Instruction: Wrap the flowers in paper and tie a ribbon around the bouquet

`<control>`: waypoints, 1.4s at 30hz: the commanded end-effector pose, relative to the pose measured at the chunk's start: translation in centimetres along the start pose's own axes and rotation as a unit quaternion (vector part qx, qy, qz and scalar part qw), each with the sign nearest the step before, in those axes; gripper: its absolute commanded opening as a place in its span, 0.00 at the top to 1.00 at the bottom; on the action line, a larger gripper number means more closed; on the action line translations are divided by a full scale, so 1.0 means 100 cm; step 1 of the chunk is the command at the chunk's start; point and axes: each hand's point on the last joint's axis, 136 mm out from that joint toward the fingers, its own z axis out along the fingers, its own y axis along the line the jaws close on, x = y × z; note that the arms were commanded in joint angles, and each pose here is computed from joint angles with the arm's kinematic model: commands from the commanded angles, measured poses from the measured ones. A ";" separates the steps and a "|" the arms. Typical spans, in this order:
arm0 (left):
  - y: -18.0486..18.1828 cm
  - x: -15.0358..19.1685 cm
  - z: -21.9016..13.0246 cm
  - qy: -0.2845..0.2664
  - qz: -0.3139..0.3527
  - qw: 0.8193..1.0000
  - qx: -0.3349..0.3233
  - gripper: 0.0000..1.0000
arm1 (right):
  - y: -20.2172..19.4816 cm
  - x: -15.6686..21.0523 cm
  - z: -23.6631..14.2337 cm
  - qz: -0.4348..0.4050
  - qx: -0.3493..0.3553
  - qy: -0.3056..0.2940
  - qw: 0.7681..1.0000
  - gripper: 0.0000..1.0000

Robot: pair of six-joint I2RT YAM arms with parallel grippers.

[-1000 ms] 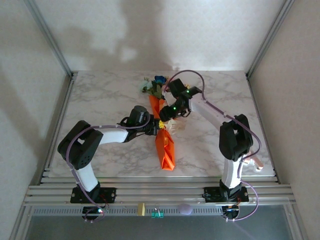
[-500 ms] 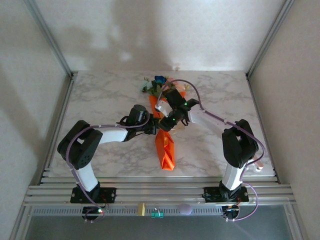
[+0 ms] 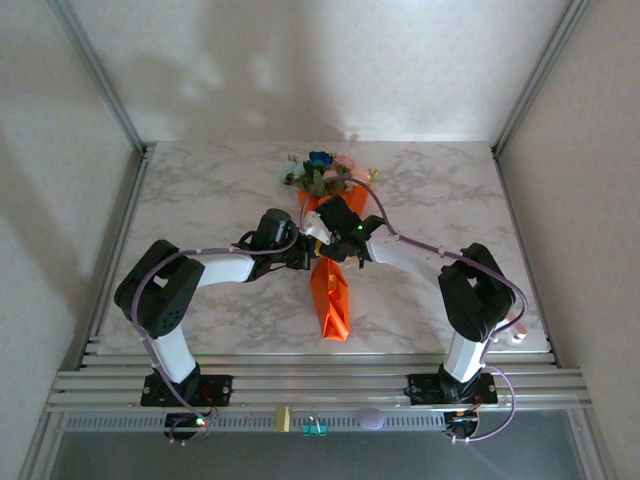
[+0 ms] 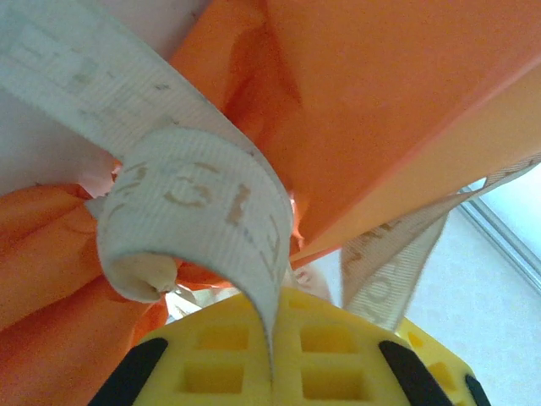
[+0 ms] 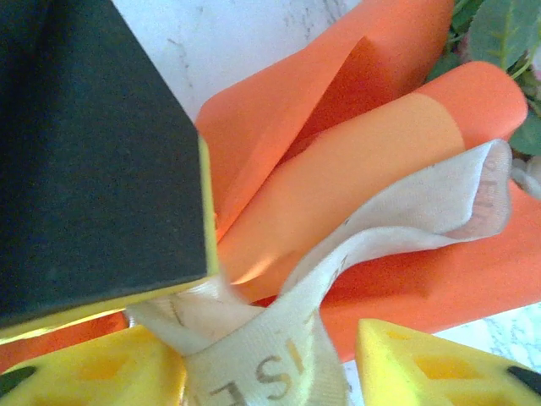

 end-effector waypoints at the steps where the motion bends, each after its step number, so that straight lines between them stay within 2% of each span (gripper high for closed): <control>1: -0.024 0.015 -0.003 0.019 0.023 0.999 0.030 1.00 | 0.009 -0.006 -0.004 -0.056 0.015 -0.005 0.998 0.48; 7: -0.031 0.019 -0.006 0.022 0.027 0.998 0.044 1.00 | 0.016 -0.005 -0.005 -0.047 0.017 -0.021 0.999 0.41; 15: -0.035 0.019 -0.003 0.032 0.025 0.998 0.058 1.00 | 0.019 -0.001 -0.024 0.053 -0.032 -0.061 0.996 0.32; 18: -0.037 0.021 -0.002 0.037 0.027 0.997 0.061 1.00 | 0.022 0.001 -0.026 0.055 -0.041 -0.063 0.996 0.32; 24: -0.038 0.026 0.002 0.055 0.032 0.996 0.060 1.00 | 0.010 0.007 -0.017 0.033 0.007 -0.058 0.998 0.31; 27: -0.035 0.026 0.003 0.057 0.033 0.997 0.052 1.00 | -0.002 0.004 -0.019 0.042 0.034 -0.074 0.996 0.30; 32: -0.027 0.021 0.005 0.049 0.032 0.998 0.036 1.00 | -0.002 -0.008 -0.042 0.089 -0.004 -0.137 0.987 0.27; 34: -0.024 0.019 0.006 0.046 0.030 0.998 0.030 1.00 | -0.013 -0.001 -0.047 0.131 -0.012 -0.146 0.981 0.27; 38: -0.022 0.017 0.008 0.044 0.030 0.998 0.026 1.00 | -0.030 -0.002 -0.067 0.205 -0.027 -0.180 0.962 0.27; 42: -0.022 0.016 0.009 0.042 0.031 0.998 0.024 1.00 | -0.050 0.007 -0.071 0.278 -0.030 -0.189 0.941 0.26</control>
